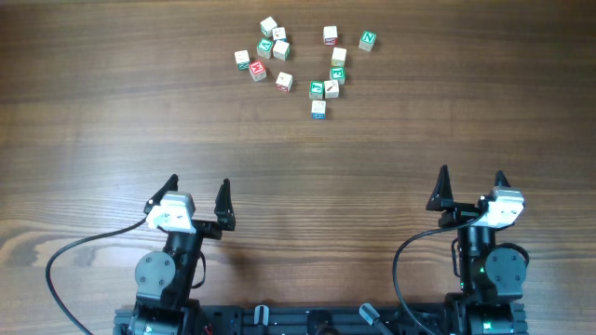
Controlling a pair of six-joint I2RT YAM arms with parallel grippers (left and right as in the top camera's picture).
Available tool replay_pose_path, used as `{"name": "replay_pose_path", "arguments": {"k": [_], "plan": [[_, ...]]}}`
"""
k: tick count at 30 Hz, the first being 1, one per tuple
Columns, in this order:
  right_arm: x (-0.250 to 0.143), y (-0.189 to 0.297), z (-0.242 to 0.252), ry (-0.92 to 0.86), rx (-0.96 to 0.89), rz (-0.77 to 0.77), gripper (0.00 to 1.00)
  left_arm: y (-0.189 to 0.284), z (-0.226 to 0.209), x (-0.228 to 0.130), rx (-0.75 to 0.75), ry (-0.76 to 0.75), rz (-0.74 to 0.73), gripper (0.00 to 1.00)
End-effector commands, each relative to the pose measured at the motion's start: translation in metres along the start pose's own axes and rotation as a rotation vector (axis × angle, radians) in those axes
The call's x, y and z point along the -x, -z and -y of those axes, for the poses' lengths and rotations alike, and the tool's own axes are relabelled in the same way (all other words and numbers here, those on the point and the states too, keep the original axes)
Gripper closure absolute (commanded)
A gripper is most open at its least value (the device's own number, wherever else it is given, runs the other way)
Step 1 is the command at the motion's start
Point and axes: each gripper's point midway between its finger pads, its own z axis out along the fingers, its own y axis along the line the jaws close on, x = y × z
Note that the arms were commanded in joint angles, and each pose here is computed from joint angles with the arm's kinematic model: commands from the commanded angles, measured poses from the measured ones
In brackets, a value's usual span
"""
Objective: Form a circle
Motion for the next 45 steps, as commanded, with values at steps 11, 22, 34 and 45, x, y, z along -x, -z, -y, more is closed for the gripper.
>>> {"name": "replay_pose_path", "arguments": {"k": [11, 22, 34, 45], "plan": [[0.005, 0.001, -0.009, 0.008, 0.041, 0.015, 0.0, 0.0, 0.001, -0.001, -0.009, -0.019, 0.003, 0.0], [0.005, 0.001, -0.009, 0.008, 0.041, 0.015, 0.0, 0.0, 0.001, -0.001, -0.009, -0.019, 0.003, 0.0], [0.005, 0.001, -0.009, 0.007, 0.041, 0.015, 0.0, 0.0, 0.001, -0.001, -0.009, -0.019, 0.003, 0.0], [0.005, 0.001, -0.009, 0.008, 0.041, 0.015, 0.0, 0.001, -0.003, 0.018, 0.019, -0.047, 0.082, 0.0]]}}
